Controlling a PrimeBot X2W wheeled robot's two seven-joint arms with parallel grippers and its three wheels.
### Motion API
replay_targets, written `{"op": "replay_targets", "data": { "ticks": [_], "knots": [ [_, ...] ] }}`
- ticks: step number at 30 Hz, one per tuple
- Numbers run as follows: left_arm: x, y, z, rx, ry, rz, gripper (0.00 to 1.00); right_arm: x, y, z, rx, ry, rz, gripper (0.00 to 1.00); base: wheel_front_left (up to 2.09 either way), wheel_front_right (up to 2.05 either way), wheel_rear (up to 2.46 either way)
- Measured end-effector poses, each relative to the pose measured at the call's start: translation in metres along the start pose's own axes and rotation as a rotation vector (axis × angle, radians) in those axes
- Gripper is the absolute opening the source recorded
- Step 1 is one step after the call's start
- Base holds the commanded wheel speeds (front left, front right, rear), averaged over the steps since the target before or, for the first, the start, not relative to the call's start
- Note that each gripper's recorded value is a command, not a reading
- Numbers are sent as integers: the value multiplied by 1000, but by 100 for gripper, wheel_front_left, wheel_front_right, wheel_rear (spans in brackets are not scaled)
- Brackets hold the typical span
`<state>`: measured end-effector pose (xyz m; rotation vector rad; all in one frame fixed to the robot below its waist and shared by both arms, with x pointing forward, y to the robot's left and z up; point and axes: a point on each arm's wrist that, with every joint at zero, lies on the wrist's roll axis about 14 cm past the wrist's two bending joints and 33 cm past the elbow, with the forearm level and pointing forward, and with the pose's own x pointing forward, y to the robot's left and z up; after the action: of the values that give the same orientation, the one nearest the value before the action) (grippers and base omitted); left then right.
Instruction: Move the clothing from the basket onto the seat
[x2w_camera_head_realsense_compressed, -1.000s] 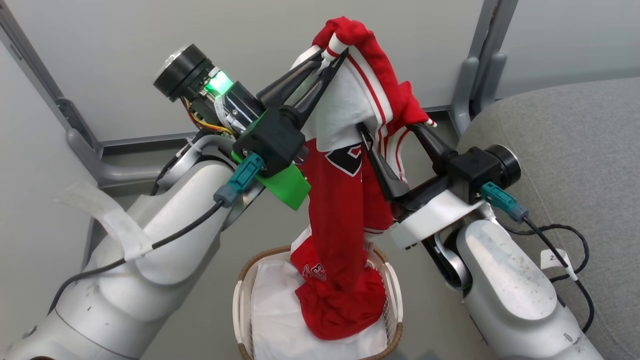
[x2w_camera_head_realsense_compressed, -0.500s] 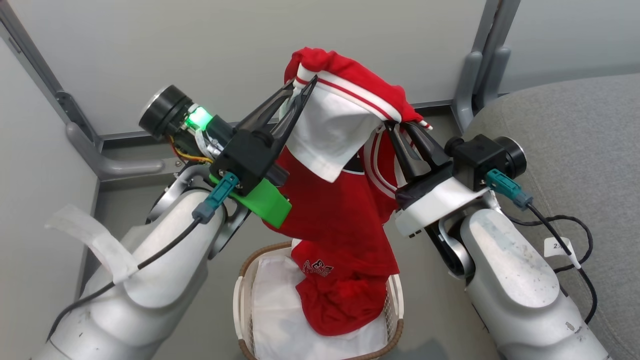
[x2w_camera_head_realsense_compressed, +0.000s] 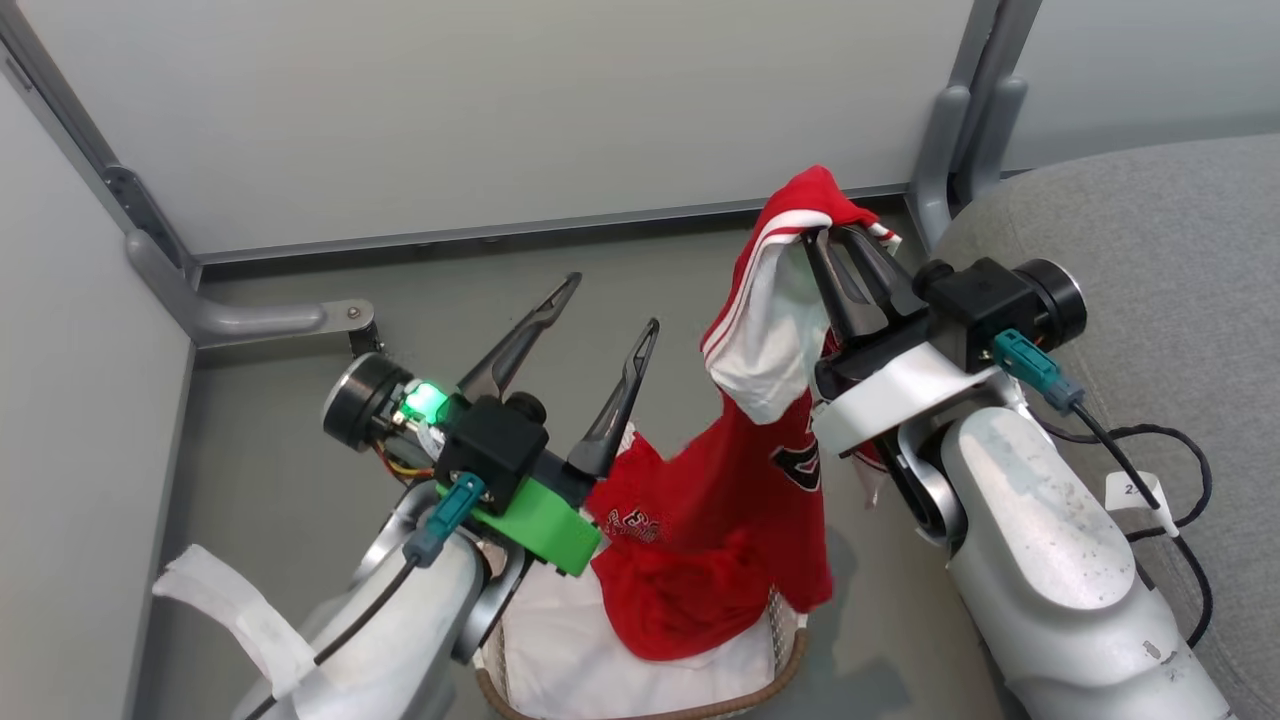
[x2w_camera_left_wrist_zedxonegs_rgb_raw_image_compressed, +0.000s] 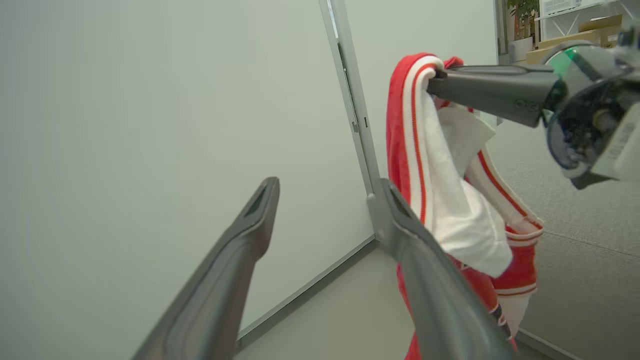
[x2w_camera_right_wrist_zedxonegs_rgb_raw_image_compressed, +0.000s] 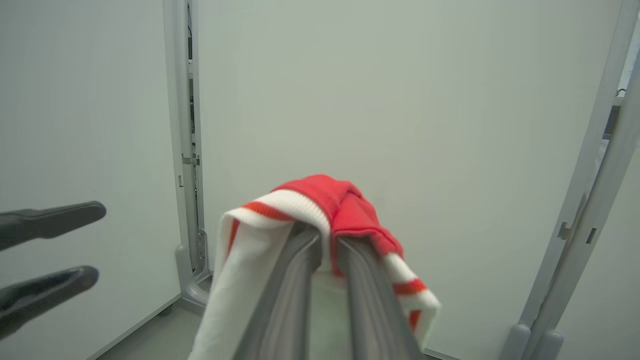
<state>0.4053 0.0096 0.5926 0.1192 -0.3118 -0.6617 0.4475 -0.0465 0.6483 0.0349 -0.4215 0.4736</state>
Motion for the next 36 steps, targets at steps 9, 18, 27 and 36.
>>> {"op": "replay_targets", "data": {
  "ticks": [9, 18, 27, 36],
  "knots": [
    [-14, -23, -25, -91, 59, -1, 100, -10, -19, -5, -31, 21, -54, 0, 0, 0, 0],
    [-11, -37, -34, -128, 72, -28, 100, -18, -32, -6, -45, 31, -91, 0, 0, 0, 0],
    [0, -55, -39, -151, 69, -89, 100, -32, -61, 2, -93, 24, -169, 0, 0, 0, 0],
    [22, -87, -48, -199, 62, -197, 100, -63, -111, 8, -184, 51, -308, 0, 0, 0, 0]
  ]
}}
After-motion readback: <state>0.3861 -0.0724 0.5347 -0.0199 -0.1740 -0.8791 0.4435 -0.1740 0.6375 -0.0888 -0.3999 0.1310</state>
